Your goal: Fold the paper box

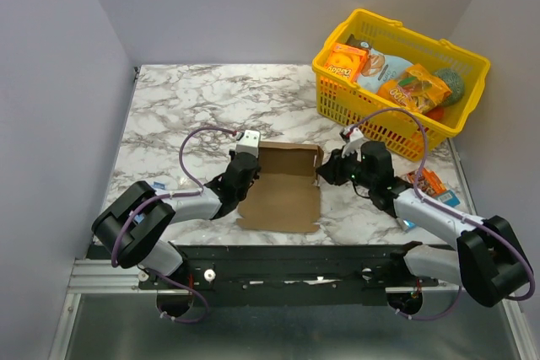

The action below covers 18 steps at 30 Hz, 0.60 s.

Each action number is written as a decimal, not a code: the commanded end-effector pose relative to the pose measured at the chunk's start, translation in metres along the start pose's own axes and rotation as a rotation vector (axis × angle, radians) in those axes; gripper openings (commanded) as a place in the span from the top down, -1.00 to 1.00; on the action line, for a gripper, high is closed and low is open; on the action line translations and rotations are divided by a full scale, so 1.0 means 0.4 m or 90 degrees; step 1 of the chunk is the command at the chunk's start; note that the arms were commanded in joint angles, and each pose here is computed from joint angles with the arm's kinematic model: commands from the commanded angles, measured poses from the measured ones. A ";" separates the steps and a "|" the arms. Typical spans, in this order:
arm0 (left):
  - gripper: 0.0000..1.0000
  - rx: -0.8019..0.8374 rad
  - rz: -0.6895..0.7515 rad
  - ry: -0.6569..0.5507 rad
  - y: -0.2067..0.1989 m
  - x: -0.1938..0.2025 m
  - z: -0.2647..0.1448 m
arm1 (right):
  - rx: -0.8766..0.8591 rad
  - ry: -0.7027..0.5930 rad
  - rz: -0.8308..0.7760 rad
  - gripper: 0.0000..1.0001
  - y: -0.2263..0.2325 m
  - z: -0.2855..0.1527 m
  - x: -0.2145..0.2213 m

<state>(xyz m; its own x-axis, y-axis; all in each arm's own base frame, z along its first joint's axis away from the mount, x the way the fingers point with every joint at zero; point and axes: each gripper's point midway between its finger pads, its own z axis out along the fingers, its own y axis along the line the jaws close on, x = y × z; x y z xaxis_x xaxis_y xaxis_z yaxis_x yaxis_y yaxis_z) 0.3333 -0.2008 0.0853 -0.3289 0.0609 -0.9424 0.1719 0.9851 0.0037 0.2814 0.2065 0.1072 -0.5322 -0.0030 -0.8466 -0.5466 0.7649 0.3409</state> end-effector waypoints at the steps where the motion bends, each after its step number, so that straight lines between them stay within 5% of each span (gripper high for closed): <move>1: 1.00 -0.016 0.012 0.025 0.017 0.028 -0.003 | -0.016 -0.003 -0.037 0.42 0.027 0.015 0.009; 12: 1.00 -0.009 0.013 0.028 0.011 0.033 -0.005 | 0.030 -0.003 -0.024 0.41 0.048 0.084 0.003; 18: 1.00 -0.009 0.014 0.030 0.011 0.036 -0.004 | 0.030 -0.017 -0.017 0.24 0.049 0.119 -0.019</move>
<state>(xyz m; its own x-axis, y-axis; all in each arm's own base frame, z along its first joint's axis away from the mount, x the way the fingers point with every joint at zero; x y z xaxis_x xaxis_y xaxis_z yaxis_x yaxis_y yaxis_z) 0.3341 -0.1985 0.0854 -0.3279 0.0603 -0.9428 0.1612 0.9869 0.0070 0.2942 0.2455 0.0987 -0.5074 -0.0212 -0.8614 -0.5461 0.7813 0.3024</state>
